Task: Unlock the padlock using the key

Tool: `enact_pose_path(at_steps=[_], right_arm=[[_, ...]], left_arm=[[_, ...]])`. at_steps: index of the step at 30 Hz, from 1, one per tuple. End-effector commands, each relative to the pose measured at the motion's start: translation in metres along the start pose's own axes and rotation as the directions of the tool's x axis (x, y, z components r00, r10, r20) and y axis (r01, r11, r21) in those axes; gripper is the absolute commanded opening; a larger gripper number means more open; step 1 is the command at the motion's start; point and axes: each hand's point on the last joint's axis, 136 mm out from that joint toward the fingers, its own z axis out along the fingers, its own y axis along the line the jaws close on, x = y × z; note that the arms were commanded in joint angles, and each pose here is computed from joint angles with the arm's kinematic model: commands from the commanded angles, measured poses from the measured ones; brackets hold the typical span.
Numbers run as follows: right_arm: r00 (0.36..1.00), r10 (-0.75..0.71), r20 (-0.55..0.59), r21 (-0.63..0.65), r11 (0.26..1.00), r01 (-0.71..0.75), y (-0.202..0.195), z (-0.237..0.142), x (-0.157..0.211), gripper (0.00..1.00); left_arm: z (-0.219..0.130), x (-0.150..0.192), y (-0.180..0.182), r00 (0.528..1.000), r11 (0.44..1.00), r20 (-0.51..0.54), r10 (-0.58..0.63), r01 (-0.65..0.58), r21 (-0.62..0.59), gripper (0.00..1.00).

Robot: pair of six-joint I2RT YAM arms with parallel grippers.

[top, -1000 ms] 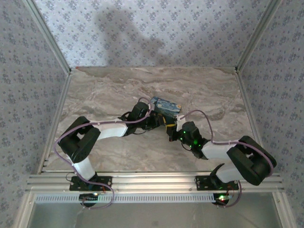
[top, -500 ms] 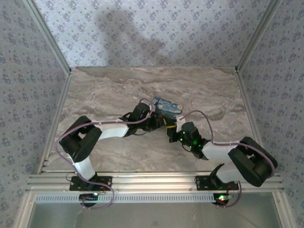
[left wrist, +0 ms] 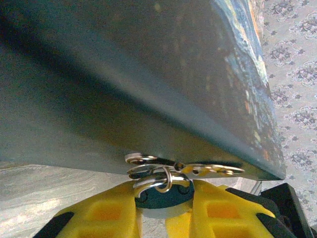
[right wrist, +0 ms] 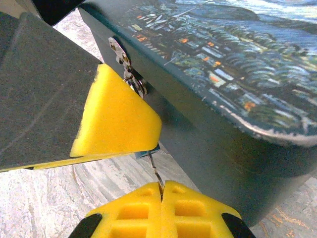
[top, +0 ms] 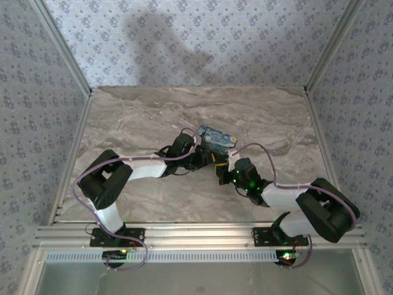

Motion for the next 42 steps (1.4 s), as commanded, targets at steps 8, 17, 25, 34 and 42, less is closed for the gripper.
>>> enact_pose_path(at_steps=[8, 17, 25, 34, 42], right_arm=[[0.992, 0.011, 0.124, -0.035, 0.999, -0.007, 0.014, -0.008, -0.04, 0.0], [0.992, 0.026, 0.123, -0.054, 0.998, -0.02, 0.018, -0.009, -0.042, 0.0], [0.987, 0.042, 0.156, -0.072, 0.997, -0.032, 0.019, -0.013, -0.051, 0.0], [0.982, 0.046, 0.181, -0.117, 0.993, -0.025, 0.02, -0.007, -0.063, 0.0], [0.976, 0.061, 0.208, -0.145, 0.989, -0.031, 0.019, -0.006, -0.074, 0.0]], left_arm=[[0.003, -0.002, 0.043, 0.999, 0.989, 0.023, -0.044, 0.047, -0.142, 0.23], [0.005, -0.001, 0.046, 0.999, 0.988, 0.016, -0.045, 0.047, -0.147, 0.23], [0.006, -0.001, 0.045, 0.999, 0.989, 0.01, -0.046, 0.047, -0.143, 0.23], [0.007, 0.001, 0.04, 0.998, 0.991, 0.001, -0.059, 0.058, -0.121, 0.23], [0.007, -0.001, 0.044, 0.998, 0.989, 0.008, -0.067, 0.067, -0.131, 0.23]])
